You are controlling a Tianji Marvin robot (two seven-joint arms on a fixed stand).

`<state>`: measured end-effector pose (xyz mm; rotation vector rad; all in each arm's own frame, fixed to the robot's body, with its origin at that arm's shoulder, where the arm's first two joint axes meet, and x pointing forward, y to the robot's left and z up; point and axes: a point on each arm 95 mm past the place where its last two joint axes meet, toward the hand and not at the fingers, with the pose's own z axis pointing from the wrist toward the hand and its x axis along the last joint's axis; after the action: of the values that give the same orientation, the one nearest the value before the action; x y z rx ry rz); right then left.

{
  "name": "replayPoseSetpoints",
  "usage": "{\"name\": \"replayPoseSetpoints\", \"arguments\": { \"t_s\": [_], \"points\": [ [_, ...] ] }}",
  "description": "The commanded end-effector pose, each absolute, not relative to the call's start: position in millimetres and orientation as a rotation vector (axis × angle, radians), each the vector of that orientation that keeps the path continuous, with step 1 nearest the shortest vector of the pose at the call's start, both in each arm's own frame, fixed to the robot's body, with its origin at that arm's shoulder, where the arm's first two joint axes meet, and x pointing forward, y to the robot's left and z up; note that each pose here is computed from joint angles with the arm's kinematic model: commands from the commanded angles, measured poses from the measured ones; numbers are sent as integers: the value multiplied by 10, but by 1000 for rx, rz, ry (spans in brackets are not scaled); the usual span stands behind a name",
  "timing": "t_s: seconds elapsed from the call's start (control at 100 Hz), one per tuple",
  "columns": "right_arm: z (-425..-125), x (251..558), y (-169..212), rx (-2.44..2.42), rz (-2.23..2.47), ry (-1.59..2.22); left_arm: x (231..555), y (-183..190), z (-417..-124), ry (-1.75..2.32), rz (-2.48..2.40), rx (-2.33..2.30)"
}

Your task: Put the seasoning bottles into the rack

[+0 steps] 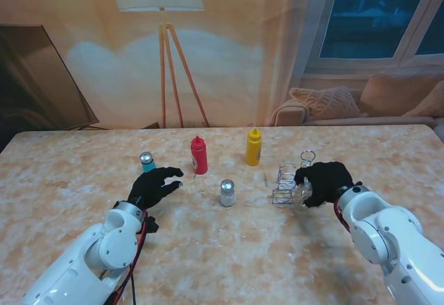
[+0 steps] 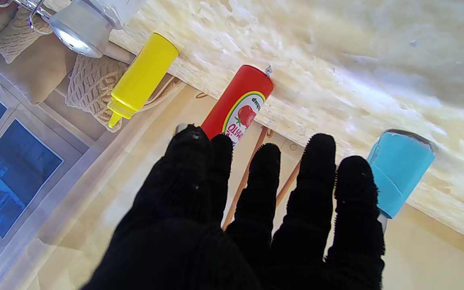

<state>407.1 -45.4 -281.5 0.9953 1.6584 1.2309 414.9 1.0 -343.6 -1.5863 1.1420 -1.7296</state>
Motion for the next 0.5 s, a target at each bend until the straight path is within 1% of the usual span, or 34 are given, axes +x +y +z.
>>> {"name": "replayPoseSetpoints", "arguments": {
  "t_s": [0.0,0.49],
  "points": [
    [-2877,4055,-423,1001,1230,1654,4135,-14,-3447,1155,-1730,-1598],
    [-2968,4078,-433,994,1222,1607,4138,-20,-3453,1156,-1729,-1601]
  ]
}}
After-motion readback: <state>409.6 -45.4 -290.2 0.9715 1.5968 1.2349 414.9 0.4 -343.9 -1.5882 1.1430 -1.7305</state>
